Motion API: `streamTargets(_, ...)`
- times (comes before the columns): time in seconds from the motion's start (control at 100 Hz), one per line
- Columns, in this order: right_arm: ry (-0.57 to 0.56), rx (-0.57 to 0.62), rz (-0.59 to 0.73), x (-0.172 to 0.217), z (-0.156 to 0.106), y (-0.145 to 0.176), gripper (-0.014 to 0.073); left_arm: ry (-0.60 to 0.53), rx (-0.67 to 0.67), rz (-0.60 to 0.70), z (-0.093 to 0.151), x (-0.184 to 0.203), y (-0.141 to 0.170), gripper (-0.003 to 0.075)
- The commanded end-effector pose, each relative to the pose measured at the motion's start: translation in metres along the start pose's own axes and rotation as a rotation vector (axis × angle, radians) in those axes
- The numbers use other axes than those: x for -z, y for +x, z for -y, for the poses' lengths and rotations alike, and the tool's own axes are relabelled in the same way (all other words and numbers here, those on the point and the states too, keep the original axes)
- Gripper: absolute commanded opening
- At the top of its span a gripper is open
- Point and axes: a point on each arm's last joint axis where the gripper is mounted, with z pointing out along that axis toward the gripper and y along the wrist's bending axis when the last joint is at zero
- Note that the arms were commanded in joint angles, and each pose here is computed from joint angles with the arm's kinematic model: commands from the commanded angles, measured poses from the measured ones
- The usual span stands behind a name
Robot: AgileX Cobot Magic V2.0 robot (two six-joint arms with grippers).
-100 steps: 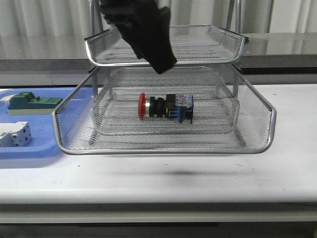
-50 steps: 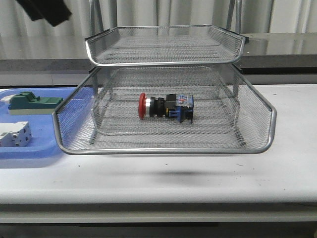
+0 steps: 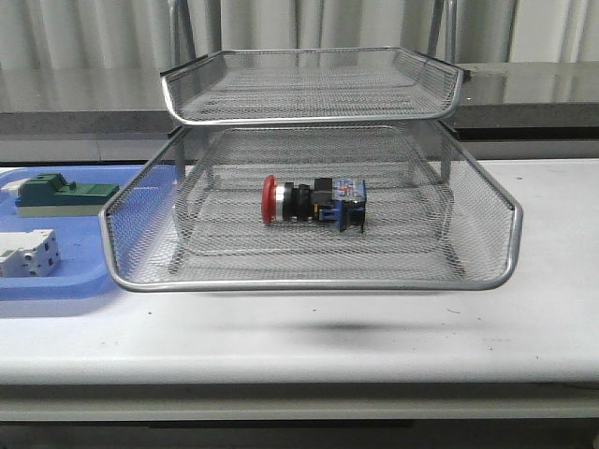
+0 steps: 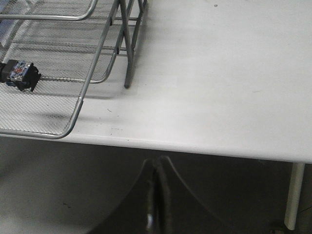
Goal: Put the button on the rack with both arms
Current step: 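Withdraw the left gripper upward away from the rack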
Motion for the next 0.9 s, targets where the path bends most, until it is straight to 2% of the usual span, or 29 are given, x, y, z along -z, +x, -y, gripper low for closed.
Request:
streamTargets(0.0, 0.009, -0.001, 0.084, 0.005, 0.000, -0.013, -0.0069, -0.091, 0.067, 0.182, 0.002, 0.018, 0.008, 0.0472)
streamTargets(0.21, 0.009, -0.001, 0.084, 0.005, 0.000, -0.013, -0.0069, -0.174, 0.151, 0.347, 0.023, 0.029, 0.070, 0.0472)
streamTargets(0.39, 0.009, -0.001, 0.084, 0.005, 0.000, -0.013, -0.0069, -0.255, 0.245, 0.544, 0.033, 0.041, 0.105, 0.0472)
streamTargets(0.57, 0.009, -0.001, 0.084, 0.005, 0.000, -0.013, -0.0069, -0.349, 0.245, 0.707, 0.034, 0.055, 0.117, 0.0472)
streamTargets(0.89, 0.009, -0.001, 0.084, 0.005, 0.000, -0.013, -0.0069, -0.348, 0.244, 0.713, 0.035, 0.057, 0.118, 0.0454)
